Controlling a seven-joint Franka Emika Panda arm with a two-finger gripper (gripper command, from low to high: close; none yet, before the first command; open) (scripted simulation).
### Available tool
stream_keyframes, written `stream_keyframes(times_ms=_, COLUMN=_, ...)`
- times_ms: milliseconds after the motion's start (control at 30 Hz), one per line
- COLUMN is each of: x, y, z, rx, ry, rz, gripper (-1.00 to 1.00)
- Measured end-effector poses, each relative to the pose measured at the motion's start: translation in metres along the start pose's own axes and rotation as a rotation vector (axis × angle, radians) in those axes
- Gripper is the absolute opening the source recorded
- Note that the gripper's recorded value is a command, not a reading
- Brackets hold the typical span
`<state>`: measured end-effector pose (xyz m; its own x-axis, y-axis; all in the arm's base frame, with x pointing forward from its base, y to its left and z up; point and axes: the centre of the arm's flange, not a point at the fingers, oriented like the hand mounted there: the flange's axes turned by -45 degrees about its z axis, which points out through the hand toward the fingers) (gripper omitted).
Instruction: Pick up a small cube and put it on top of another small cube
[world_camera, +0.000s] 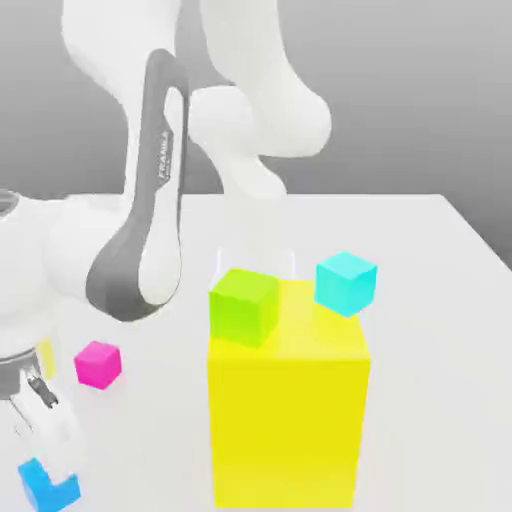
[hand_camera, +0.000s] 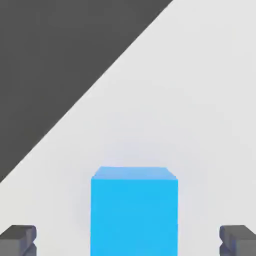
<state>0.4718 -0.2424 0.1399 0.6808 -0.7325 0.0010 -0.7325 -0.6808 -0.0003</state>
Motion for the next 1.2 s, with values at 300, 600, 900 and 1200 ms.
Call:
stream_keyframes(times_ms=300, x=0.000, y=0.000, z=-0.002, rx=0.000, ry=0.000, rz=0.001, gripper=-1.00)
stream_keyframes(times_ms=600, x=-0.028, y=-0.052, z=-0.131, rx=0.003, ry=-0.002, rz=-0.122, gripper=-1.00)
stream_keyframes(times_ms=900, x=-0.118, y=-0.120, z=-0.260, rx=0.007, ry=-0.004, rz=-0.350, gripper=-1.00)
stream_keyframes(times_ms=1200, x=-0.189, y=-0.135, z=-0.275, rx=0.005, ry=-0.004, rz=-0.485, gripper=1.00)
